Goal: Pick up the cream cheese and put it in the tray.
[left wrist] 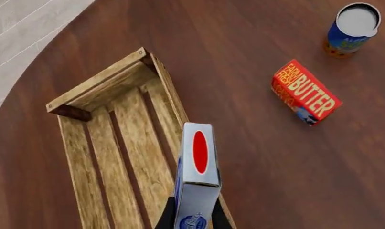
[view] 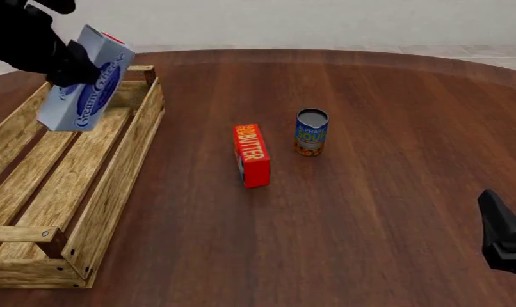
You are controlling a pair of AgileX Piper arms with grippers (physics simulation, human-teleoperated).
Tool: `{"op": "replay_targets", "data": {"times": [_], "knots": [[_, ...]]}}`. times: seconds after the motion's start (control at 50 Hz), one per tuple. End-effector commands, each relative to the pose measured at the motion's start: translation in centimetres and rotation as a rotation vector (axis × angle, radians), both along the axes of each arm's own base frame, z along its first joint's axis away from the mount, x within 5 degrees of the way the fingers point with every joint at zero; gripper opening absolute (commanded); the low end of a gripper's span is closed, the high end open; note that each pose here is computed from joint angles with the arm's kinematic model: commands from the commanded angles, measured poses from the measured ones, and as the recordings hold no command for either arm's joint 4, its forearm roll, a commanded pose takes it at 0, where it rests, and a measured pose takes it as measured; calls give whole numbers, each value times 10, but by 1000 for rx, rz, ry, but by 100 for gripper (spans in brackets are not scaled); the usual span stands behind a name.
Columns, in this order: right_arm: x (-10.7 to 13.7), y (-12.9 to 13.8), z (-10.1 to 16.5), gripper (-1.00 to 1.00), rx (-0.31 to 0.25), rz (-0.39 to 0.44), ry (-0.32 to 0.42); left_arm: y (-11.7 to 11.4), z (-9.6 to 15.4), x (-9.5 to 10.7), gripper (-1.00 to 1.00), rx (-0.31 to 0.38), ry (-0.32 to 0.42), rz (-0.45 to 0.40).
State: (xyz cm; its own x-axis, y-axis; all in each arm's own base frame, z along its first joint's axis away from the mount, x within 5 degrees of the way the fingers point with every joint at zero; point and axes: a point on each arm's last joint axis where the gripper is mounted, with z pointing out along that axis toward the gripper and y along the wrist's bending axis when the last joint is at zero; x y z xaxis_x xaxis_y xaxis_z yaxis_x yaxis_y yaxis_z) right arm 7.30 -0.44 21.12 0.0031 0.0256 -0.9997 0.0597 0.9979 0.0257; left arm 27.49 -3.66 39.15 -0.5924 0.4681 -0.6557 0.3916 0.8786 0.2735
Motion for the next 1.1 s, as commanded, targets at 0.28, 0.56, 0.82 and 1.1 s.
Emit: {"op": "replay_targets", "data": {"times": [0.28, 0.56, 0.82, 1.1], "knots": [[1, 0, 0, 100, 4, -1, 3, 37, -41, -9, -100, -21, 46, 159], [2, 0, 0, 100, 4, 1, 7, 53, -53, -28, -100, 37, 92, 164], [2, 0, 0, 100, 6, 1, 7, 57, -49, -60, -100, 74, 168, 145], [2, 0, 0, 100, 8, 3, 7, 66, -55, -57, -100, 82, 275, 158]]}}
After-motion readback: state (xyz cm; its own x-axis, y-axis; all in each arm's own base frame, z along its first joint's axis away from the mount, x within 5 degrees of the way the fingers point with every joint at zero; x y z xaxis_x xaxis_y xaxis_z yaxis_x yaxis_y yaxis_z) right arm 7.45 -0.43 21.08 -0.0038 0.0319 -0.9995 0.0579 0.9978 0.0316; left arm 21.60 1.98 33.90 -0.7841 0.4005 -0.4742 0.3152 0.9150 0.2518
